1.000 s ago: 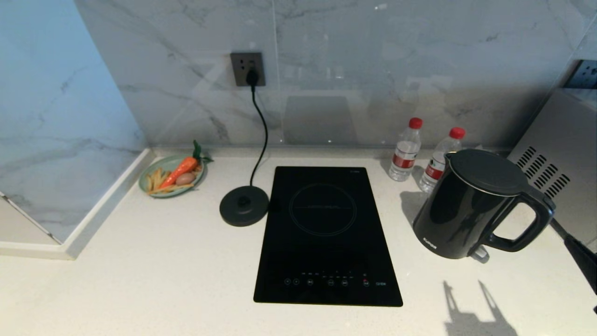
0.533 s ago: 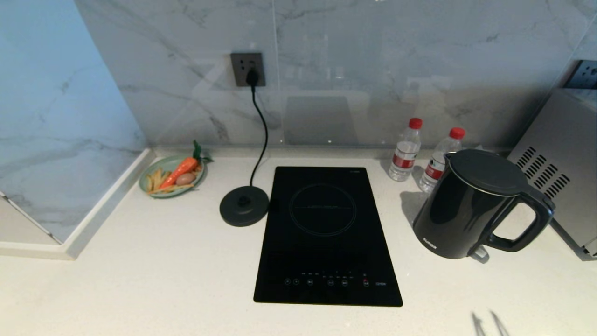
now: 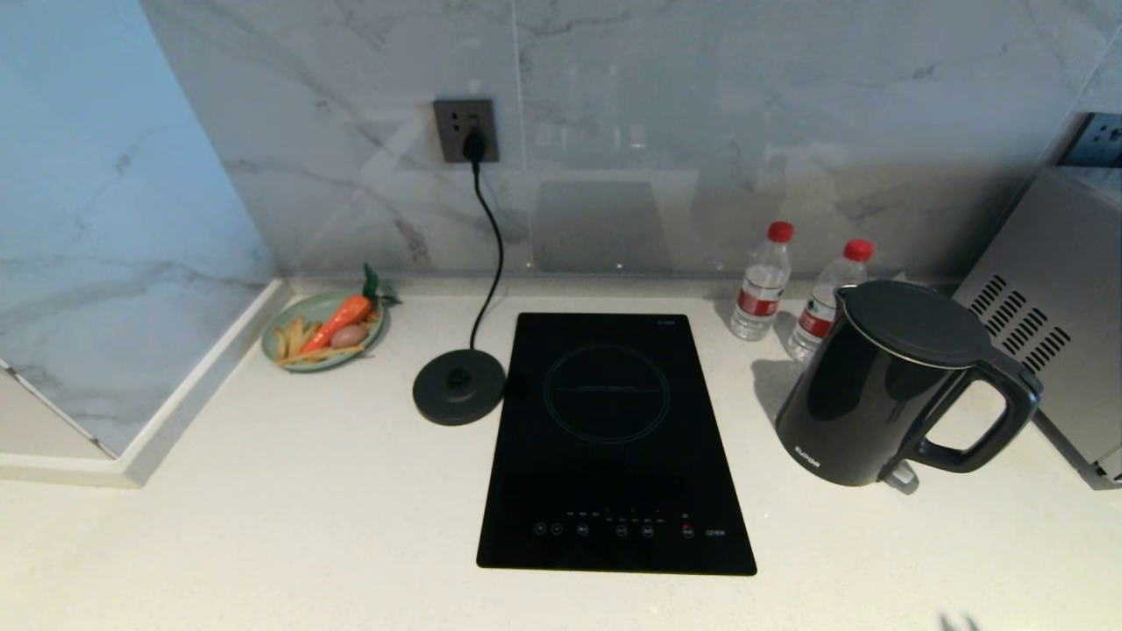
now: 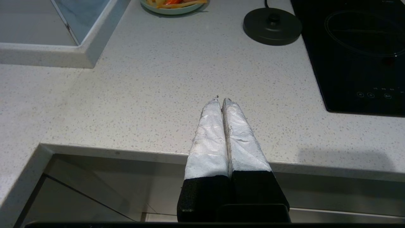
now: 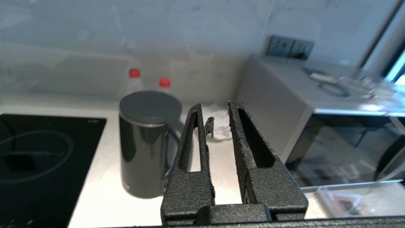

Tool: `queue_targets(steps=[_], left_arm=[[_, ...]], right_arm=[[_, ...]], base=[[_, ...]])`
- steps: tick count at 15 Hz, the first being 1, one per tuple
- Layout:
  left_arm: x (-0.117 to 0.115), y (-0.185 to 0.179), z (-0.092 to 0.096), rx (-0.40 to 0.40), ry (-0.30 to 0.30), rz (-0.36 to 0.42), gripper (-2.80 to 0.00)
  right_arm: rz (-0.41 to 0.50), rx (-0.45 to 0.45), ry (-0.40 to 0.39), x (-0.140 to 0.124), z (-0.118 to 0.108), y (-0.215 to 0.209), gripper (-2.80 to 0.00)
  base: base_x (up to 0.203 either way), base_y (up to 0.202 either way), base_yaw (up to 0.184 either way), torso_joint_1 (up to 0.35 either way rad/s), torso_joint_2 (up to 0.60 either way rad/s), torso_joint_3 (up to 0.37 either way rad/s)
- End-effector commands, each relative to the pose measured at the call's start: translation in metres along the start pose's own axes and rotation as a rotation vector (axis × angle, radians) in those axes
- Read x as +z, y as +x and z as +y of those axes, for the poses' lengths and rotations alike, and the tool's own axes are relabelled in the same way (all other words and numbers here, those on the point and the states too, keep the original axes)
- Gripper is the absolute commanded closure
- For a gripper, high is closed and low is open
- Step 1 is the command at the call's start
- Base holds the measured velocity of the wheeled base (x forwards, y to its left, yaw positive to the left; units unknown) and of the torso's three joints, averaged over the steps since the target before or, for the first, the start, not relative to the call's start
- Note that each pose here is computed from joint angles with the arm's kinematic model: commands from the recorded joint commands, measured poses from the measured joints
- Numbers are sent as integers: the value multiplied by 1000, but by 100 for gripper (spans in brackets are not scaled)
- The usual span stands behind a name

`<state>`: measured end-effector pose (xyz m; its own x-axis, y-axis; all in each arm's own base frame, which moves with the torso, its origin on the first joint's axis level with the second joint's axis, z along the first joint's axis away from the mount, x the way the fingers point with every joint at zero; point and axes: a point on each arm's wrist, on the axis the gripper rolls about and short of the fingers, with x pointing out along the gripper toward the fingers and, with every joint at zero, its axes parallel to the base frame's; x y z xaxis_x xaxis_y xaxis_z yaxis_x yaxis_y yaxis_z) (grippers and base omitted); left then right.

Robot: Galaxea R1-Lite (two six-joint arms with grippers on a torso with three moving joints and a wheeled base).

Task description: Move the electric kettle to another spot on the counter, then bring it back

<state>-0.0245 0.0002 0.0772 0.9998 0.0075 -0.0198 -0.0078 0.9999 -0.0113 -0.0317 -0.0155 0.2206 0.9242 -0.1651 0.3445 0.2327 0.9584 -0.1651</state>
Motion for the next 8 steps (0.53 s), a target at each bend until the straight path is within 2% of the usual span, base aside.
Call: queue_targets(steps=[1, 5, 8], left_arm=[[0, 0, 0, 0, -2, 0, 0], [0, 0, 0, 0, -1, 0, 0], [0, 0, 0, 2, -1, 2, 0]], right_arm=[[-20, -18, -8, 7, -3, -1, 0], [-54, -69, -19, 24, -8, -5, 0], [-47, -89, -20, 25, -8, -5, 0]], base=[[0, 0, 0, 0, 0, 0], [0, 0, 0, 0, 0, 0], [0, 0, 0, 0, 0, 0]])
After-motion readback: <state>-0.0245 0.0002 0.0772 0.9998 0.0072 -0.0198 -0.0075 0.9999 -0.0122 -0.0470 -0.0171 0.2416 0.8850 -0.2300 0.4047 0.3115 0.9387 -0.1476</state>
